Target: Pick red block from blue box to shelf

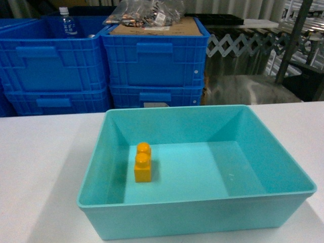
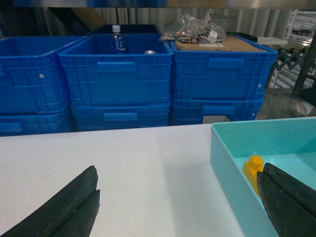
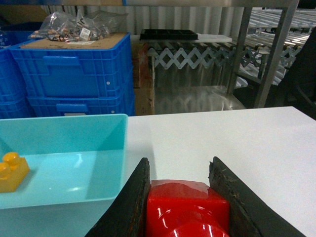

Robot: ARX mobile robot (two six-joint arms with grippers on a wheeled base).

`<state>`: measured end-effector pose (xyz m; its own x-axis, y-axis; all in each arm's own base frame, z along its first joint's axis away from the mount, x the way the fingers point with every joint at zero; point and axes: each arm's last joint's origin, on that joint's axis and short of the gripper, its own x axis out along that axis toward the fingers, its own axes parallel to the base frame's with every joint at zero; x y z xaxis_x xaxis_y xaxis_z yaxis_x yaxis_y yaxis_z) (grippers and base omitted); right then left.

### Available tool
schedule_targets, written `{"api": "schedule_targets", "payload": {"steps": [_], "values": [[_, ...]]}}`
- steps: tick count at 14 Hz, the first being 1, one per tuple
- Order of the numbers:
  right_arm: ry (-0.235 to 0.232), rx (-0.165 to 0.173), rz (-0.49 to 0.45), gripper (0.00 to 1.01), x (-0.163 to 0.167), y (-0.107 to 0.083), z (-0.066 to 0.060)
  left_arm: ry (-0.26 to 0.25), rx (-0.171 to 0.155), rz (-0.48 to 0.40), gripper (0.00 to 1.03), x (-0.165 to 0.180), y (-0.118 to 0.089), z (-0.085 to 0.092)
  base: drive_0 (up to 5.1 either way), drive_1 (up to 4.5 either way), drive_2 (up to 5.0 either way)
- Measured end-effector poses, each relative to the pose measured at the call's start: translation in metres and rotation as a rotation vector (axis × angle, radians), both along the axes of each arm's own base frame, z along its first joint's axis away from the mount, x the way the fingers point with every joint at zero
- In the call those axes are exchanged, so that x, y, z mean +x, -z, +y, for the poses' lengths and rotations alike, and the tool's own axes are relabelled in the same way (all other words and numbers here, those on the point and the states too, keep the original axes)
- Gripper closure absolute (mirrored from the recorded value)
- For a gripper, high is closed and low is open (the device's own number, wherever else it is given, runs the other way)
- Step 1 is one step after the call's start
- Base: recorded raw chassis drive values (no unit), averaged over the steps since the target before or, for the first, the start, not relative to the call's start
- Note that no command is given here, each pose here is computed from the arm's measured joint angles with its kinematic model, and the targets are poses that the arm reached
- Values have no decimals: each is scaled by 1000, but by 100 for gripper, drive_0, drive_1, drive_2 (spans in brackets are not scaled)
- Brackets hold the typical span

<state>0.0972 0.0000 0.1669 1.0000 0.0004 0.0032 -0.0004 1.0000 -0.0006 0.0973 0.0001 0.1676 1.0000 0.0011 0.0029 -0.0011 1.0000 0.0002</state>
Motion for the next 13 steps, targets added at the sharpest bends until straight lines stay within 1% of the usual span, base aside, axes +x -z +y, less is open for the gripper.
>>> {"api": "schedule_targets", "payload": {"steps": [13], "values": [[0,0,0,72,0,0,0,0,0,0,5,0,0,0,-150,-150,-150]]}}
